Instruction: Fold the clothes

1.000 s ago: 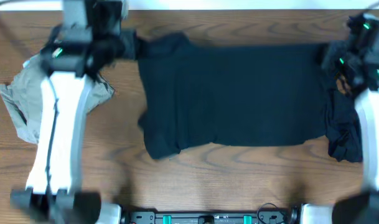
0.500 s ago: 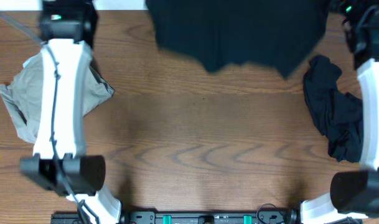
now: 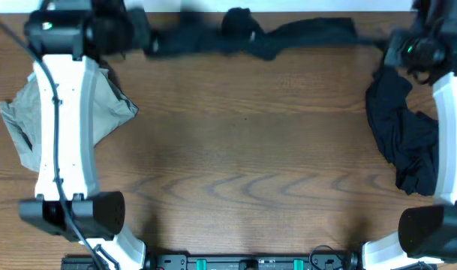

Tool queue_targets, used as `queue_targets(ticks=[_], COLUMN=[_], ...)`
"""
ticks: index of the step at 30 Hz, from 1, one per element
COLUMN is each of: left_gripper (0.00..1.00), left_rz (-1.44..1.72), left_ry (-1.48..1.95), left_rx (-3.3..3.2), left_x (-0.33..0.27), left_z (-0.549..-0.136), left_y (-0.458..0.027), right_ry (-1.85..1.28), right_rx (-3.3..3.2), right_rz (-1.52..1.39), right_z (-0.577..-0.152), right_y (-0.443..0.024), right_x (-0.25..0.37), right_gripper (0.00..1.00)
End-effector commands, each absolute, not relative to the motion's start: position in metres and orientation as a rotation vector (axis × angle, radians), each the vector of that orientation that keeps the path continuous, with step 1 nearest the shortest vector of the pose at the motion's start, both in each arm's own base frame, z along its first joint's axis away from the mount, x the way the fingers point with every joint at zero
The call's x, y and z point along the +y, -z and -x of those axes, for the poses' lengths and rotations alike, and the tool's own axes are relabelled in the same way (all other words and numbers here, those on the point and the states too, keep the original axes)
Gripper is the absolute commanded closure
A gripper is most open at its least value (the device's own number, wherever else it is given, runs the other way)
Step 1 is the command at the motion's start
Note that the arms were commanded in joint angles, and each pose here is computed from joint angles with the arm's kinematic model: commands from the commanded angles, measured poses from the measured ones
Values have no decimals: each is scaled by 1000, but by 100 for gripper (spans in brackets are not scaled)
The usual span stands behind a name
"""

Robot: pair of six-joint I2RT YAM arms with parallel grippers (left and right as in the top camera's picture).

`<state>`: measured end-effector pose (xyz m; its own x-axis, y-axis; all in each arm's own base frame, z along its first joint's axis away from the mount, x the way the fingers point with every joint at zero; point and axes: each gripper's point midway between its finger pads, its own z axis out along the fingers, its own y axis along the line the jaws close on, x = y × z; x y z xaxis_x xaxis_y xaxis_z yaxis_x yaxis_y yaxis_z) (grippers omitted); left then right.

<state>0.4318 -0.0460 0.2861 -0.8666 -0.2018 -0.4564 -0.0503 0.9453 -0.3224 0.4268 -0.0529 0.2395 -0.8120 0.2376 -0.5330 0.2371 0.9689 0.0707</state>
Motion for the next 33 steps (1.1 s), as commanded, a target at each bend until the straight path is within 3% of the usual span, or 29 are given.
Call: queue_targets(ticks=[1, 7, 12, 33], left_gripper=[94, 94, 94, 94], left_rz=[176, 236, 248, 254], left_ry=[319, 343, 357, 291], left_rx=[2742, 3033, 3222, 3579], left_x=[-31, -35, -43, -55], left_z=[-408, -354, -313, -204], left_y=[-253, -194, -166, -93], right_ry=[80, 83, 87, 223], right_rx=[2689, 2912, 3067, 3349], right_rz=[-351, -371, -385, -524], right_z=[-403, -355, -317, -237], right_y=[-195, -129, -103, -87], right_x=[-62, -56, -51, -53], right_gripper=[99, 99, 99, 99])
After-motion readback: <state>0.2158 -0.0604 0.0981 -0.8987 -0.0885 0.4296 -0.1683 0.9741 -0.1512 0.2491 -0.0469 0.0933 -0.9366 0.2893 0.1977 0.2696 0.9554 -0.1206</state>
